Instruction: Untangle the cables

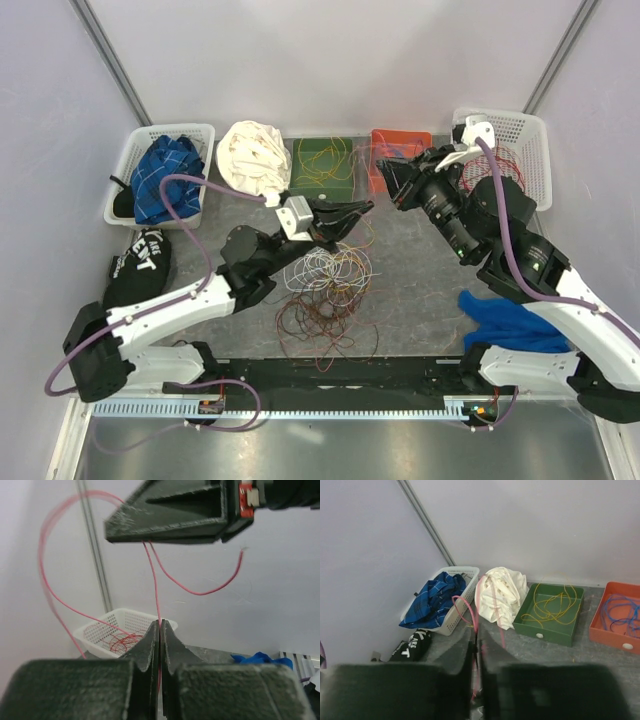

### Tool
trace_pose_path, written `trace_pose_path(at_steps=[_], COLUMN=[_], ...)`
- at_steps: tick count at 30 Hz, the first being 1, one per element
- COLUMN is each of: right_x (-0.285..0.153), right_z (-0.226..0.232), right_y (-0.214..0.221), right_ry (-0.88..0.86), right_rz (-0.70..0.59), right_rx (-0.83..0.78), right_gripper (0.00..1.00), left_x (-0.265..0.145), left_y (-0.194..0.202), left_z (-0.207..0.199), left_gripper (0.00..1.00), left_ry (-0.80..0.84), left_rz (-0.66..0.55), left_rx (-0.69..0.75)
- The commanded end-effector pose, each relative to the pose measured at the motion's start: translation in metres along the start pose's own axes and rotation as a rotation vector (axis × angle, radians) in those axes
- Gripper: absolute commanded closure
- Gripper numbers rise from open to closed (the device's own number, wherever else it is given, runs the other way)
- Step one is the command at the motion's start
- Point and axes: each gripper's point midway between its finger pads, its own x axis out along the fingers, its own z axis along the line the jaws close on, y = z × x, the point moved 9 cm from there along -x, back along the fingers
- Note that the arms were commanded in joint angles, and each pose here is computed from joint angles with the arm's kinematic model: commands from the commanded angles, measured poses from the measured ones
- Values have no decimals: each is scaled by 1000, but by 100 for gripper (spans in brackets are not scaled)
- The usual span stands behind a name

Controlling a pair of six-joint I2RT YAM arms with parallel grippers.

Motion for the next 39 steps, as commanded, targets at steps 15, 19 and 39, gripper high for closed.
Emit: trace_pose_path(at_steps=[15,19,39], right_x=[-24,-15,24], right_z=[-24,-16,-1], right_y=[39,62,114], right_ry=[-45,-153,-297], right_rz=[-32,21,5], right_rx=[7,-4,6], right_gripper=[33,33,30], left_x=[22,30,35], left_y=[-141,-155,-143], left_z=[29,28,23], left_gripper=[98,98,98], left_ry=[-316,-308,-269], left_rz=[145,153,189], left_rx=[-205,-228,-284])
